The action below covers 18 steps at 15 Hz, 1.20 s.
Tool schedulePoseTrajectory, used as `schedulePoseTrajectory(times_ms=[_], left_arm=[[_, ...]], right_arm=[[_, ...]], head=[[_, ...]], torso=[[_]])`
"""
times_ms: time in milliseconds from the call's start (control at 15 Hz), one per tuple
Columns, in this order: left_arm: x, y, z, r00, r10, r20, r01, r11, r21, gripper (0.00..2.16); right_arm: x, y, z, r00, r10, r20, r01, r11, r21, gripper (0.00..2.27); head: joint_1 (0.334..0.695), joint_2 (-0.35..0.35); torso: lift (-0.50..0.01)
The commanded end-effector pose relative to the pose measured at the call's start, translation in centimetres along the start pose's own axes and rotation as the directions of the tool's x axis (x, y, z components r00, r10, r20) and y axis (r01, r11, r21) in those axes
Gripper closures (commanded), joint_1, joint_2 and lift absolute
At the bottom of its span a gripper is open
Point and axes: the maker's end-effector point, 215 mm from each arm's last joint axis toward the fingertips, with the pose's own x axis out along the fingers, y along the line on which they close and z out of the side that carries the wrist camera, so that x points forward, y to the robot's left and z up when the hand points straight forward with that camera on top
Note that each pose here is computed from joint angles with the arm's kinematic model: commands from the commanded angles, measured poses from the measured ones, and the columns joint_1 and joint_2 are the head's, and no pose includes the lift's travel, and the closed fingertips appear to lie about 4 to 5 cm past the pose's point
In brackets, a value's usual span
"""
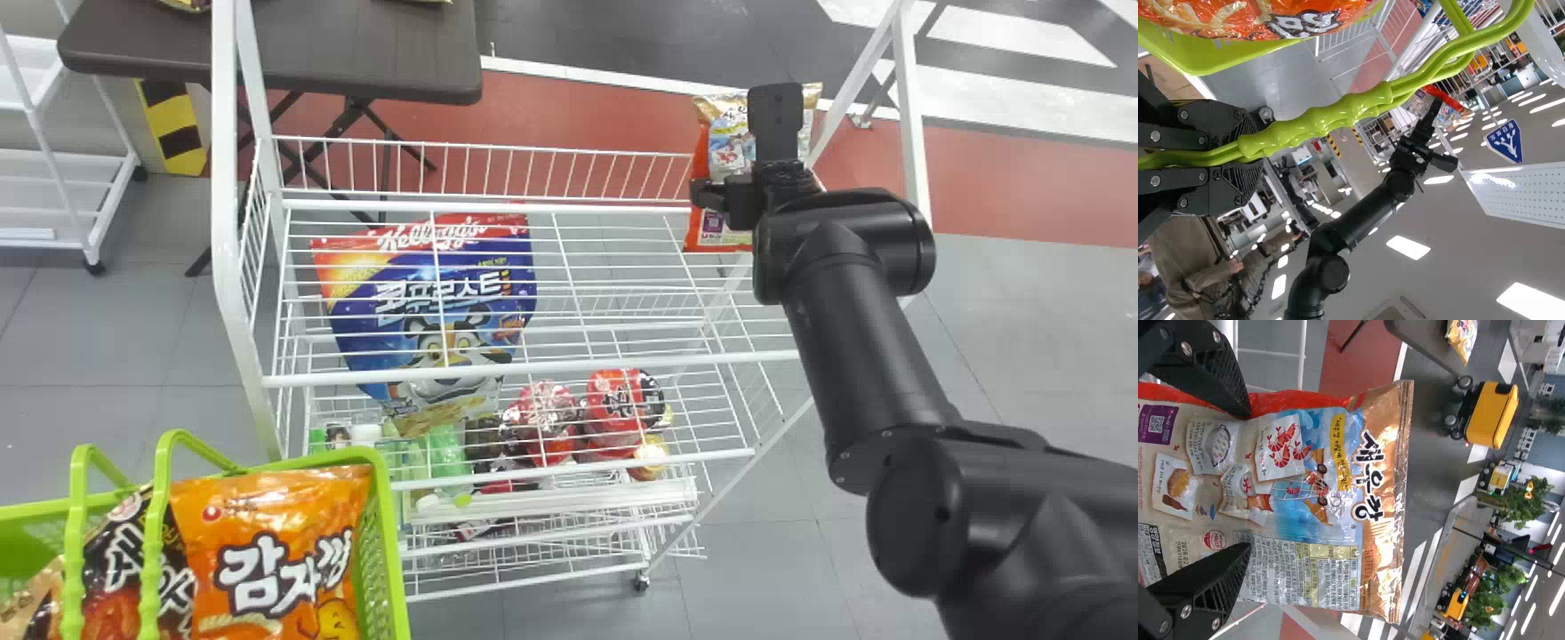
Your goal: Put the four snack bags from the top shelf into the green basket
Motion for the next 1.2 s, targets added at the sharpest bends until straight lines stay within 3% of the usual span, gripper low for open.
schedulePoseTrajectory(times_ms=[0, 67, 133, 200, 267, 667, 933, 1133], left_arm=[[-0.1, -0.2, 0.0, 1.0, -0.008, -0.001, 0.008, 1.0, 0.001, 2.15], [-0.1, -0.2, 0.0, 1.0, -0.008, -0.001, 0.008, 1.0, 0.001, 2.15], [-0.1, -0.2, 0.0, 1.0, -0.008, -0.001, 0.008, 1.0, -0.002, 2.15], [-0.1, -0.2, 0.0, 1.0, -0.008, -0.001, 0.008, 1.0, -0.002, 2.15], [-0.1, -0.2, 0.0, 1.0, -0.007, -0.003, 0.007, 1.0, -0.001, 2.15], [-0.1, -0.1, 0.1, 1.0, -0.006, -0.001, 0.006, 1.0, 0.0, 2.15], [-0.3, 0.1, 0.1, 1.0, 0.0, 0.002, 0.0, 1.0, -0.004, 2.15], [-0.3, 0.1, 0.1, 1.0, -0.001, 0.004, 0.001, 1.0, -0.004, 2.15]], right_arm=[[0.1, 0.3, -0.4, 0.999, 0.029, -0.027, -0.029, 1.0, 0.009, 1.04], [0.1, 0.7, -0.9, 0.998, 0.045, -0.038, -0.044, 0.999, 0.025, 1.71], [0.1, 0.7, -1.7, 0.998, 0.046, -0.052, -0.045, 0.999, 0.027, 2.05], [0.0, 0.8, -2.1, 0.997, 0.05, -0.055, -0.048, 0.998, 0.036, 2.07], [0.0, 1.0, -2.7, 0.997, 0.059, -0.058, -0.056, 0.997, 0.055, 2.25], [-2.7, 1.2, -1.3, 0.994, 0.104, 0.034, -0.107, 0.987, 0.121, 2.25], [-11.5, 5.3, 0.9, 0.964, 0.251, 0.084, -0.263, 0.948, 0.179, 2.25], [-20.3, 11.2, 1.9, 0.905, 0.395, 0.157, -0.417, 0.898, 0.142, 2.25]], head=[[0.695, -0.254], [0.695, -0.253], [0.695, -0.251], [0.695, -0.25], [0.695, -0.25], [0.695, -0.247], [0.695, -0.224], [0.695, -0.17]], torso=[[0.0], [0.0], [0.0], [0.0], [0.0], [0.0], [0.0], [0.0]])
